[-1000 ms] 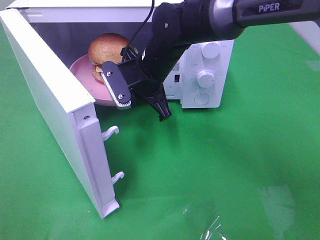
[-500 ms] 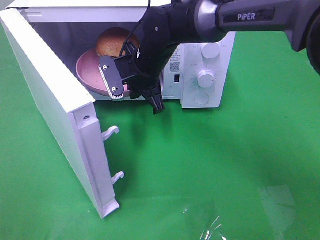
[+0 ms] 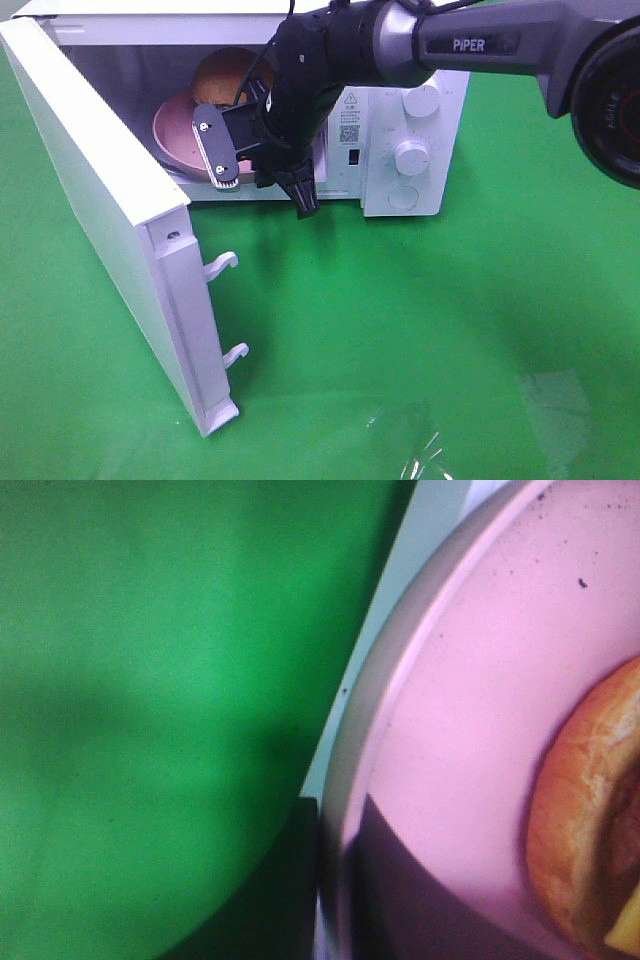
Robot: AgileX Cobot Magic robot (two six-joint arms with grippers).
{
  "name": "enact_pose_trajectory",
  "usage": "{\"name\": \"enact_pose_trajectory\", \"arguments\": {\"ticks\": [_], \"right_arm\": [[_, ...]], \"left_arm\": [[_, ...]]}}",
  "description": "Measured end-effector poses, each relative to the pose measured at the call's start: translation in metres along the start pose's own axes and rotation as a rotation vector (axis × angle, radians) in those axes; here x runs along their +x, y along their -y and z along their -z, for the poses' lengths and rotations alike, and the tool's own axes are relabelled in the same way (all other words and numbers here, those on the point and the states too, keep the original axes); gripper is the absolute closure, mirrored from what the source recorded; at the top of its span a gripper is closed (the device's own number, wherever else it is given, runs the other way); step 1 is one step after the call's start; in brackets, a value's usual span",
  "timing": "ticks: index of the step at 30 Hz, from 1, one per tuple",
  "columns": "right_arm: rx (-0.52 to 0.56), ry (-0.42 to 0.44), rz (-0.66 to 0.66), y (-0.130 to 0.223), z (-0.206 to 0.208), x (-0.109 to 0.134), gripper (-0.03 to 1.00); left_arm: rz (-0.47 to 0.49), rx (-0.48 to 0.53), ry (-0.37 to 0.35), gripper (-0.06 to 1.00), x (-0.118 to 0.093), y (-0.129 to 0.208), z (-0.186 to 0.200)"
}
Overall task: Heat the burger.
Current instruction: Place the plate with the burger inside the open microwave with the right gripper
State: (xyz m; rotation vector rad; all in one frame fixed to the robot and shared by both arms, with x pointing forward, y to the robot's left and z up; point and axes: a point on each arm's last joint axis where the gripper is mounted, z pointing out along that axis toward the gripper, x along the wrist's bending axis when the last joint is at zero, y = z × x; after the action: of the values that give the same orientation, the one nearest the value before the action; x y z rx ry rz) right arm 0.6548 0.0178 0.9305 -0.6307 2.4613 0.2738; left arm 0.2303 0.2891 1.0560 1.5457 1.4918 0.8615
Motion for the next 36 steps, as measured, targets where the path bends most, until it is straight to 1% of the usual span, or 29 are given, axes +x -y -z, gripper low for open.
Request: {"name": "enact_pose_trajectory", "arguments": {"ticks": [2, 9, 11, 12, 13, 14, 15, 16, 17, 18, 20, 21, 22, 25, 27, 32, 35, 36], "right_arm": [[0.004, 0.016, -0.001, 0.000, -0.003, -0.003, 0.90], [0.003, 0.033, 0.000, 0.000, -0.006, -0.006, 0.88], [0.001, 0.045, 0.000, -0.001, -0.006, -0.007, 0.85], [0.001, 0.045, 0.000, -0.001, -0.006, -0.007, 0.85], [-0.002, 0.057, 0.000, -0.001, -0.006, -0.008, 0.81], [-0.002, 0.057, 0.000, -0.001, -0.006, -0.008, 0.81], [-0.005, 0.071, 0.000, -0.001, -0.005, -0.010, 0.77], [-0.005, 0.071, 0.000, -0.001, -0.005, -0.010, 0.77], [-0.006, 0.075, -0.001, -0.001, -0.005, -0.010, 0.73], [-0.006, 0.075, -0.001, -0.001, -0.005, -0.010, 0.73], [-0.008, 0.087, -0.005, -0.001, -0.005, -0.011, 0.61], [-0.008, 0.087, -0.005, -0.001, -0.005, -0.011, 0.61], [-0.008, 0.087, -0.005, -0.001, -0.005, -0.011, 0.55], [-0.008, 0.088, -0.005, -0.001, -0.005, -0.011, 0.53], [-0.008, 0.089, -0.009, -0.001, -0.005, -0.012, 0.49], [-0.009, 0.087, -0.011, -0.001, -0.005, -0.011, 0.47], [-0.008, 0.075, -0.010, -0.001, -0.005, -0.005, 0.46], [-0.010, 0.080, -0.009, 0.000, -0.004, -0.001, 0.44]], "left_arm": [[0.000, 0.000, 0.000, 0.14, 0.000, 0.000, 0.000], [0.000, 0.000, 0.000, 0.14, 0.000, 0.000, 0.000], [0.000, 0.000, 0.000, 0.14, 0.000, 0.000, 0.000], [0.000, 0.000, 0.000, 0.14, 0.000, 0.000, 0.000], [0.000, 0.000, 0.000, 0.14, 0.000, 0.000, 0.000], [0.000, 0.000, 0.000, 0.14, 0.000, 0.000, 0.000], [0.000, 0.000, 0.000, 0.14, 0.000, 0.000, 0.000], [0.000, 0.000, 0.000, 0.14, 0.000, 0.000, 0.000], [0.000, 0.000, 0.000, 0.14, 0.000, 0.000, 0.000], [0.000, 0.000, 0.000, 0.14, 0.000, 0.000, 0.000], [0.000, 0.000, 0.000, 0.14, 0.000, 0.000, 0.000], [0.000, 0.000, 0.000, 0.14, 0.000, 0.000, 0.000], [0.000, 0.000, 0.000, 0.14, 0.000, 0.000, 0.000], [0.000, 0.000, 0.000, 0.14, 0.000, 0.000, 0.000], [0.000, 0.000, 0.000, 0.14, 0.000, 0.000, 0.000], [0.000, 0.000, 0.000, 0.14, 0.000, 0.000, 0.000], [0.000, 0.000, 0.000, 0.14, 0.000, 0.000, 0.000], [0.000, 0.000, 0.000, 0.14, 0.000, 0.000, 0.000]]}}
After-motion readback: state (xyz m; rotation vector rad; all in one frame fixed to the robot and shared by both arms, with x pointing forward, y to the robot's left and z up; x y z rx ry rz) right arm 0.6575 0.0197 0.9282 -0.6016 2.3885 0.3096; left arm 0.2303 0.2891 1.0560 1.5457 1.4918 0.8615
